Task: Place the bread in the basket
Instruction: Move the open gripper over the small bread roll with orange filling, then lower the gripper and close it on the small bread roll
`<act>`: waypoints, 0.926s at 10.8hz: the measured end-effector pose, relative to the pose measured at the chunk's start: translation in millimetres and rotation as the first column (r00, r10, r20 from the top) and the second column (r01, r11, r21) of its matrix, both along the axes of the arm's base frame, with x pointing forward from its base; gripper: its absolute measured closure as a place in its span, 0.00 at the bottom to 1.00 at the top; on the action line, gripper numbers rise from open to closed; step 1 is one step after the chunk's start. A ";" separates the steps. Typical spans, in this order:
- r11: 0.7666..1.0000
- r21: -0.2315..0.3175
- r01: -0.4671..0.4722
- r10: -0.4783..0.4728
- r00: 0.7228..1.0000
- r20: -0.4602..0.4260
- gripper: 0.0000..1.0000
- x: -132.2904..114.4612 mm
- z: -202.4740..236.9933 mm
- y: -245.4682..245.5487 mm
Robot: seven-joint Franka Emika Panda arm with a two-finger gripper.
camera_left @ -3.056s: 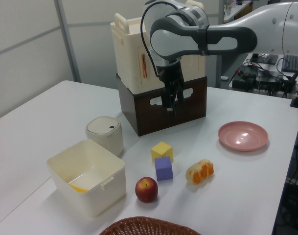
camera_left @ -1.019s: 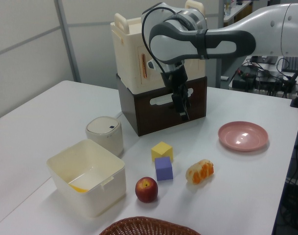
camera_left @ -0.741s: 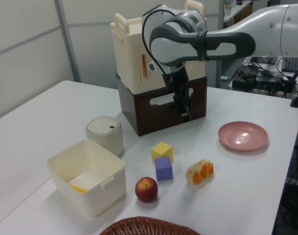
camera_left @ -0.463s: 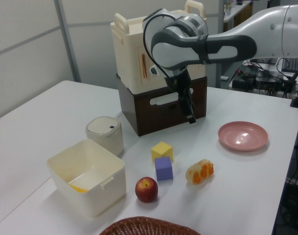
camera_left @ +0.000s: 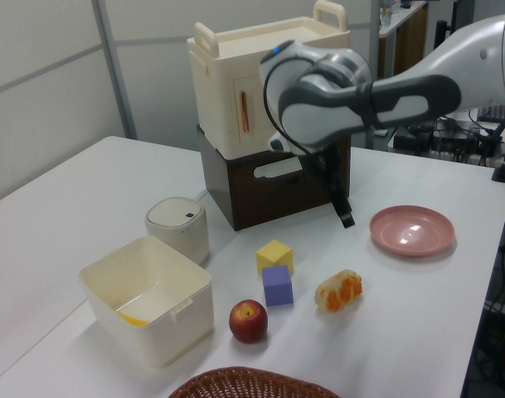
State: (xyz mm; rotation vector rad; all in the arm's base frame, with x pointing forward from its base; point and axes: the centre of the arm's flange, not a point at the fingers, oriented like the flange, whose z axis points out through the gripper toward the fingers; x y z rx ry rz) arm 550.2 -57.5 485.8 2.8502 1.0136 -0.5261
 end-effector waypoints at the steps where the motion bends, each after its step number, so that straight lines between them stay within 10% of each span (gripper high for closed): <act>1: 1.000 0.004 -0.026 0.026 1.000 -0.018 0.00 -5.1 -15.4 0.0; 10: 0.993 0.022 -0.118 0.120 0.981 -0.152 0.02 11.2 -148.8 14.5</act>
